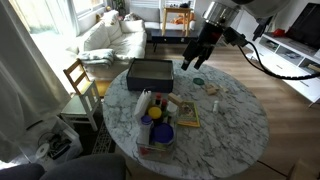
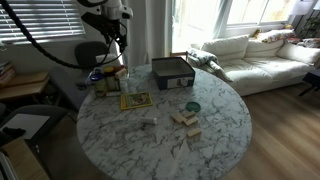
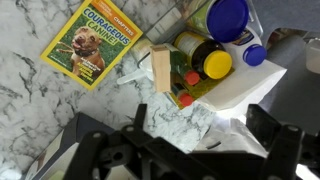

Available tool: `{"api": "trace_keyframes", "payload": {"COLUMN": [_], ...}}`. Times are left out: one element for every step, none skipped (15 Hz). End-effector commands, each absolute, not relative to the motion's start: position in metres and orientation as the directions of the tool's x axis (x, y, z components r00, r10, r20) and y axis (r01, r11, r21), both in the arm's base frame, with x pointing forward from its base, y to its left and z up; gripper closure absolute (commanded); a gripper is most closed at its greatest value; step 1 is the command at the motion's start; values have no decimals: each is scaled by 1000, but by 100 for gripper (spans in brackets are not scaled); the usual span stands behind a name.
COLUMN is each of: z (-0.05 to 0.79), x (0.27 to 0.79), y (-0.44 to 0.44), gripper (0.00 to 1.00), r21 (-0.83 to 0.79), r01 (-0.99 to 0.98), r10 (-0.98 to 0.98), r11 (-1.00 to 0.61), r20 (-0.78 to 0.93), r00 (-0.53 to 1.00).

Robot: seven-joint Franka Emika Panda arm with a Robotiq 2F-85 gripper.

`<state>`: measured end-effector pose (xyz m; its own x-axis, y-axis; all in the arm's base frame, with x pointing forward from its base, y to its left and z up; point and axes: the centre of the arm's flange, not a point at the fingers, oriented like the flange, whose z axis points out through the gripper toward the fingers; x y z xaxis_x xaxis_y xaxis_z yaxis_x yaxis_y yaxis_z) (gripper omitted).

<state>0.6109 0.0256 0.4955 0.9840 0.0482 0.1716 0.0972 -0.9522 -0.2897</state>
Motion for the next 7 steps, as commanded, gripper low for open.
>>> {"api": "trace_keyframes", "payload": {"z": [496, 497, 498, 498, 497, 497, 497], "x": [610, 611, 611, 611, 611, 611, 611], "y": [26, 26, 26, 26, 26, 26, 26], "gripper": [0, 0, 0, 0, 0, 0, 0], "r21": [-289, -289, -289, -289, -289, -289, -289], "r01": [102, 102, 102, 102, 102, 102, 102], "r10": [52, 52, 52, 52, 52, 52, 52], "r11": [-952, -952, -952, -952, -952, -952, -952], "r20": [174, 176, 177, 176, 176, 176, 176], "r00": [983, 983, 983, 983, 983, 983, 983]}}
